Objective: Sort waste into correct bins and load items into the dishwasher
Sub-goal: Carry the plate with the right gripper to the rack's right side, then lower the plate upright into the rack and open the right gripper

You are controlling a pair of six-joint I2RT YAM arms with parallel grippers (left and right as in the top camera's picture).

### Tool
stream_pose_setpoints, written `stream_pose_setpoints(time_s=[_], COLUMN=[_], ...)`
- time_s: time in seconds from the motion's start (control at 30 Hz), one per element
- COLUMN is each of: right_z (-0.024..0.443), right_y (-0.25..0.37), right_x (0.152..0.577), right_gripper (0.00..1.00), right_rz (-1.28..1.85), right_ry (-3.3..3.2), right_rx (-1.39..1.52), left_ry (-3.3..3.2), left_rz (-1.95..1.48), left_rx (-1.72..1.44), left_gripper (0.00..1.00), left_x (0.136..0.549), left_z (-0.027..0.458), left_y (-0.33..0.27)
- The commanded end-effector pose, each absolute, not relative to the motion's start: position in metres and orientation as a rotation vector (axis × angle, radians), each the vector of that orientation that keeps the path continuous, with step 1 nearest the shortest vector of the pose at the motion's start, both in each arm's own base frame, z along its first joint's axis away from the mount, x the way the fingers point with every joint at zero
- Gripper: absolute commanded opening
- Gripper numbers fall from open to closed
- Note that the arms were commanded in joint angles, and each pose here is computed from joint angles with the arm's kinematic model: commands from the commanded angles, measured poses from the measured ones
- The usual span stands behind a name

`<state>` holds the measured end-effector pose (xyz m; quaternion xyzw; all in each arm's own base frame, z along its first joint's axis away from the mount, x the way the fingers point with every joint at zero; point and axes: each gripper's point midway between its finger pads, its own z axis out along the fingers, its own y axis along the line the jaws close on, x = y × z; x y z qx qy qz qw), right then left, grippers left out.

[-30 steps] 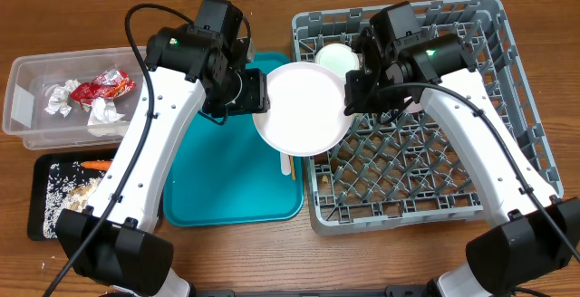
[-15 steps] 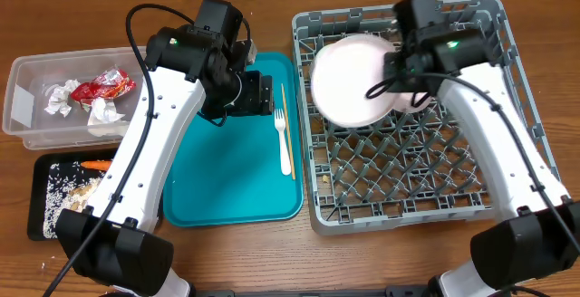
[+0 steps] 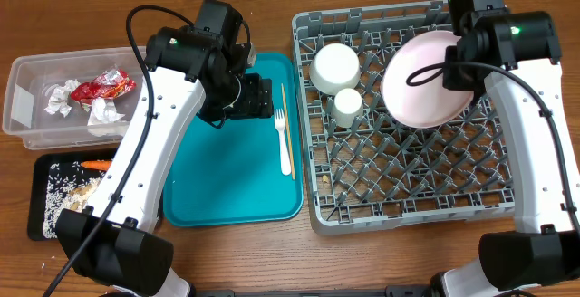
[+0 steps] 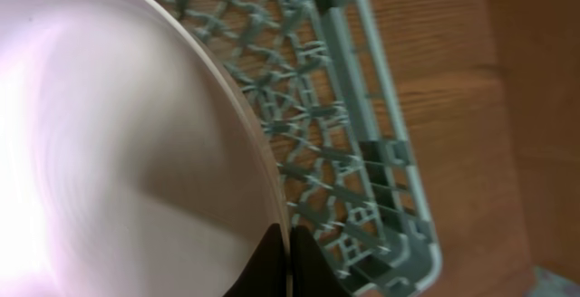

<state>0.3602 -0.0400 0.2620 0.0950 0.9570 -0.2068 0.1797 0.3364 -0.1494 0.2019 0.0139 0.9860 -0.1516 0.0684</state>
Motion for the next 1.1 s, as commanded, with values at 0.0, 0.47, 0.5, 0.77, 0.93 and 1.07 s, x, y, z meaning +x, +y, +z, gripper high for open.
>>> stream_pose_setpoints(time_s=[0.0,0.47,0.5,0.77,0.93,1.07], right_z=[0.295,0.328,0.330,0.356,0.357,0.351], right_y=[-0.075,-0.119,-0.121,-0.129,-0.128,-0.118], right_x=[0.352,0.386,0.391,0.411,0.396,0.381], right_gripper=[0.04,0.04,0.04,0.04,0.04,0.04], right_rz=[-0.797,-0.952,-0.957,-1.083,-1.186,-1.205], right_ry=[2.537,2.320,2.312,2.191,2.192,2.220], right_rx=[0.440,0.447,0.434,0.355,0.375,0.396], left_ry=[2.930,2.929,2.931,2.979,3.009,3.020], left_rz=[-0.461,-0.382,-0.381,-0.367,-0.362,-0.378], left_rx=[0.114,0.133,0.137,0.132,0.129,0.127], left_gripper=[0.79,0.78,0.77,0.75,0.74,0.69], left_x=[0.336,0.339,0.338,0.332,0.329,0.327], left_z=[0.215,0.210,0.209,0.185,0.163,0.154], left_y=[-0.151,-0.143,-0.143,-0.141,-0.140,-0.142])
